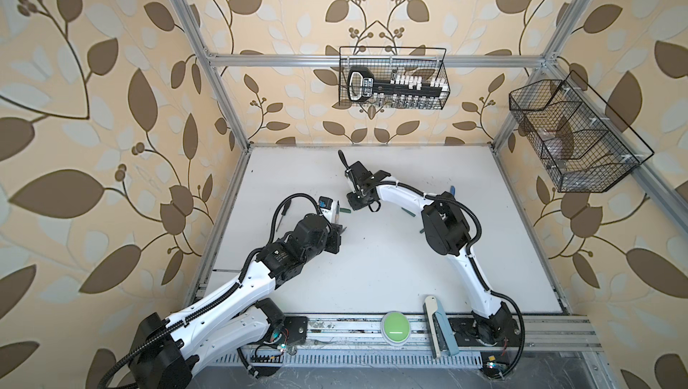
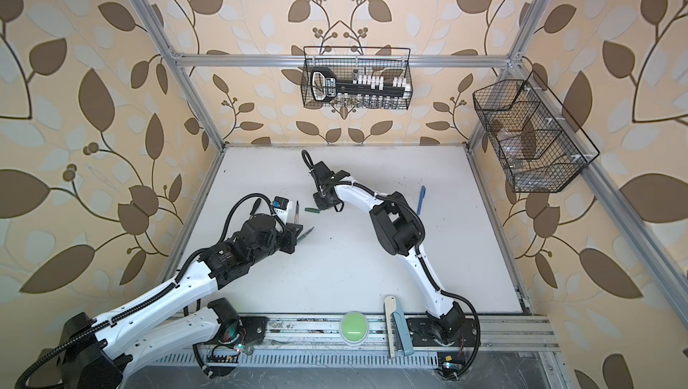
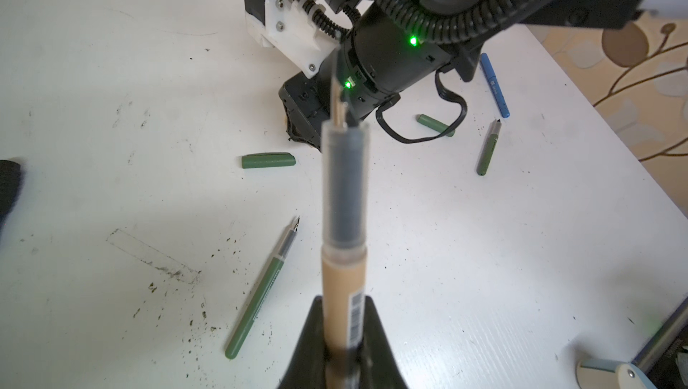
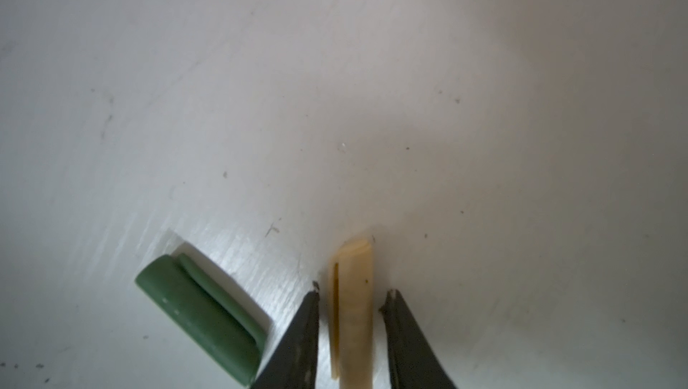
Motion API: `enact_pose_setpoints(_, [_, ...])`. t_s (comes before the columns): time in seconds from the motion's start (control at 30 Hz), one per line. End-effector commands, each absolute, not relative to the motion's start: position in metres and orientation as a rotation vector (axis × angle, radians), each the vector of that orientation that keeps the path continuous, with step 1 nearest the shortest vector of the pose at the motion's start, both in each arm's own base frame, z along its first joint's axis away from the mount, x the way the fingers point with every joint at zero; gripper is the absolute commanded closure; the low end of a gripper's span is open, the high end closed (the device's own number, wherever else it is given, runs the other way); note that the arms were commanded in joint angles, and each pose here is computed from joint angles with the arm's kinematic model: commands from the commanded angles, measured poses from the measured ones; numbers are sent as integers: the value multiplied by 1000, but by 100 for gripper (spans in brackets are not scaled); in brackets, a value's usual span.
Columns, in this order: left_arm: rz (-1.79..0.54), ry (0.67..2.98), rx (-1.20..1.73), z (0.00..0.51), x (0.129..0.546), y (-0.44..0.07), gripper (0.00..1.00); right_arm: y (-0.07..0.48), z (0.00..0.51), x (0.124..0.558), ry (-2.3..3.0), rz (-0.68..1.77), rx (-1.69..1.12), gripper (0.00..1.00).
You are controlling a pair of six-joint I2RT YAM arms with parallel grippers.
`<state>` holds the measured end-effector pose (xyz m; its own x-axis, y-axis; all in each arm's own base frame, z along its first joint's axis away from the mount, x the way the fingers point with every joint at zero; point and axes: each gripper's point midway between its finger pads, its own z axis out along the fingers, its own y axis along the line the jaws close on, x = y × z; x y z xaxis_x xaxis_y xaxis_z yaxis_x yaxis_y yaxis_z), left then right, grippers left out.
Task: Insert the pens into the pen caps
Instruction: 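Lower the right gripper onto the beige cap and close on it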
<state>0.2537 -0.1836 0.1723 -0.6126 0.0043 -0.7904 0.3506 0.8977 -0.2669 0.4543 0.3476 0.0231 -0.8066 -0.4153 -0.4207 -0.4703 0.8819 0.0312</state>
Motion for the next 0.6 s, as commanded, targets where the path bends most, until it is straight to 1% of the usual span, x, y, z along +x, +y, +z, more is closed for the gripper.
enact_pose_setpoints(0.0, [-501,2141,237,178,260,-182,100,343,21,441,2697,205,-705,65])
enact_pose_setpoints(0.2, [-507,2143,230,177,260,-182,100,344,13,444,2720,170,-741,62])
enact_pose_setpoints(0.57, [-508,2148,238,177,261,-184,100,338,-9,438,2784,131,-838,62])
